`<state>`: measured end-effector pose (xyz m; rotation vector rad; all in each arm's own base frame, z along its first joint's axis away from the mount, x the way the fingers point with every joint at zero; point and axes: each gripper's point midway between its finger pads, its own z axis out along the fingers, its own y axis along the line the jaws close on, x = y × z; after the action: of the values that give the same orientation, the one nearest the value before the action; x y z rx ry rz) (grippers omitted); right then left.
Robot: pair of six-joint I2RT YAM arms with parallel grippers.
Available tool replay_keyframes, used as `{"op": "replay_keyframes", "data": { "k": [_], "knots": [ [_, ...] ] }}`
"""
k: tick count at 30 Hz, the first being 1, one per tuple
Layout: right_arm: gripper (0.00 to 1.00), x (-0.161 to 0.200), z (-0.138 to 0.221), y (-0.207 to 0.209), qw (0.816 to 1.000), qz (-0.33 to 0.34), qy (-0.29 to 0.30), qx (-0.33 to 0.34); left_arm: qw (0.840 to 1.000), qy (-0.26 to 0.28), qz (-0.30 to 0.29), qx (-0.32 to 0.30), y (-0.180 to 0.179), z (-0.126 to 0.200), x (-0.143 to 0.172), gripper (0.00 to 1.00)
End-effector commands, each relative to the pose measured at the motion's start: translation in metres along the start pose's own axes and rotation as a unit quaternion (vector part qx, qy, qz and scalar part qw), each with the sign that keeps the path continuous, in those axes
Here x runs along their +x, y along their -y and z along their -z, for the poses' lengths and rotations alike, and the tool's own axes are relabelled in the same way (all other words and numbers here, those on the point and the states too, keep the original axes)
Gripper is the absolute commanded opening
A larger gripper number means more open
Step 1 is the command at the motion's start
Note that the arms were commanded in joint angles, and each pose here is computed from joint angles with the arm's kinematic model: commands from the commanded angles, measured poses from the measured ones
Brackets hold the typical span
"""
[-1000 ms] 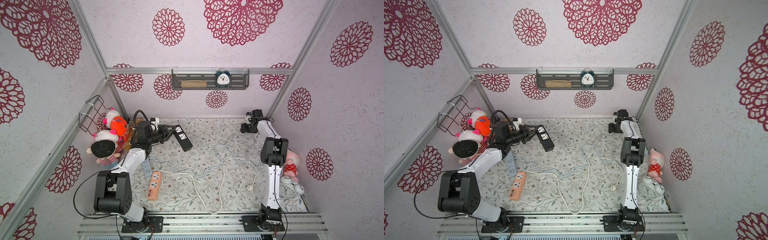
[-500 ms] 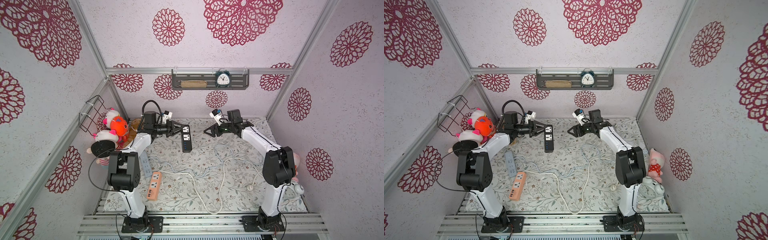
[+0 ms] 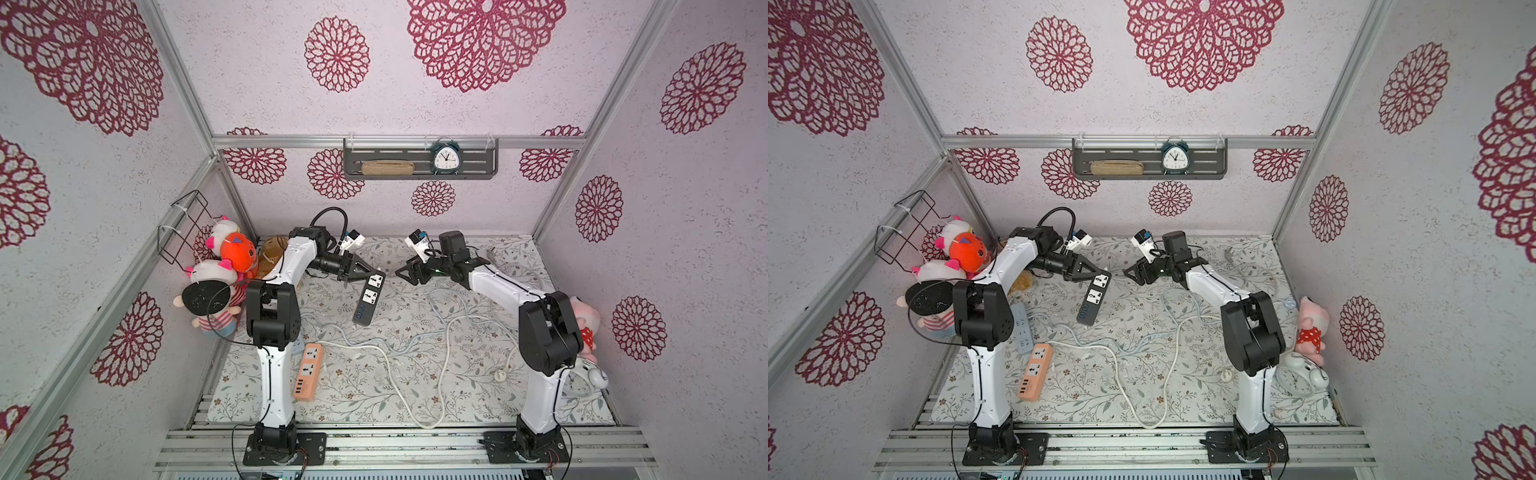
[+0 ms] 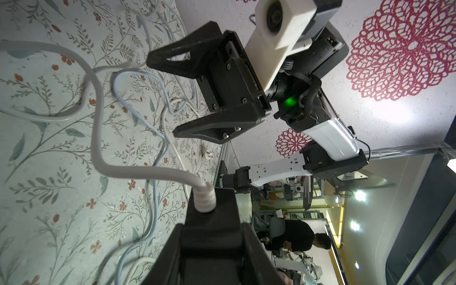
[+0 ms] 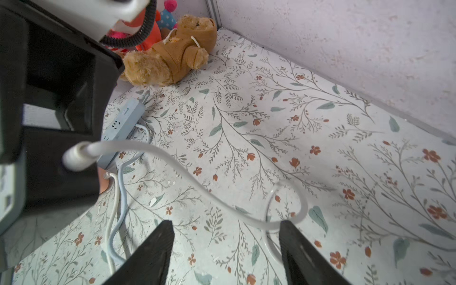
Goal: Unwrap the cord wrapped around the power strip
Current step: Unwrap the power cord from the power strip.
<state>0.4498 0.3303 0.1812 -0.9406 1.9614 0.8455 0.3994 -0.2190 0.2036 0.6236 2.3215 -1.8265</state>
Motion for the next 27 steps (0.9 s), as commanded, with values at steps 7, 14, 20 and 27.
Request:
{"op": "replay_keyframes", "data": {
  "k": [7,14,20,27],
  "knots": [
    [0.71,0.009,-0.060,-0.028,0.999,0.024,-0.009,-0.043,0.999,-0.011,0.017,0.045,0.035,0.001,0.015,0.00],
    [0.40,0.005,-0.078,-0.019,0.999,0.007,-0.006,-0.032,0.999,-0.021,0.015,0.036,0.036,-0.001,0.018,0.00],
    [0.00,0.010,-0.061,0.007,0.999,0.007,-0.016,0.026,0.999,-0.024,0.024,0.026,0.027,0.001,0.020,0.00],
    [0.00,0.019,-0.012,0.053,0.996,-0.029,-0.012,0.082,0.982,-0.026,0.076,-0.170,-0.051,0.008,0.025,0.00]
  ]
}}
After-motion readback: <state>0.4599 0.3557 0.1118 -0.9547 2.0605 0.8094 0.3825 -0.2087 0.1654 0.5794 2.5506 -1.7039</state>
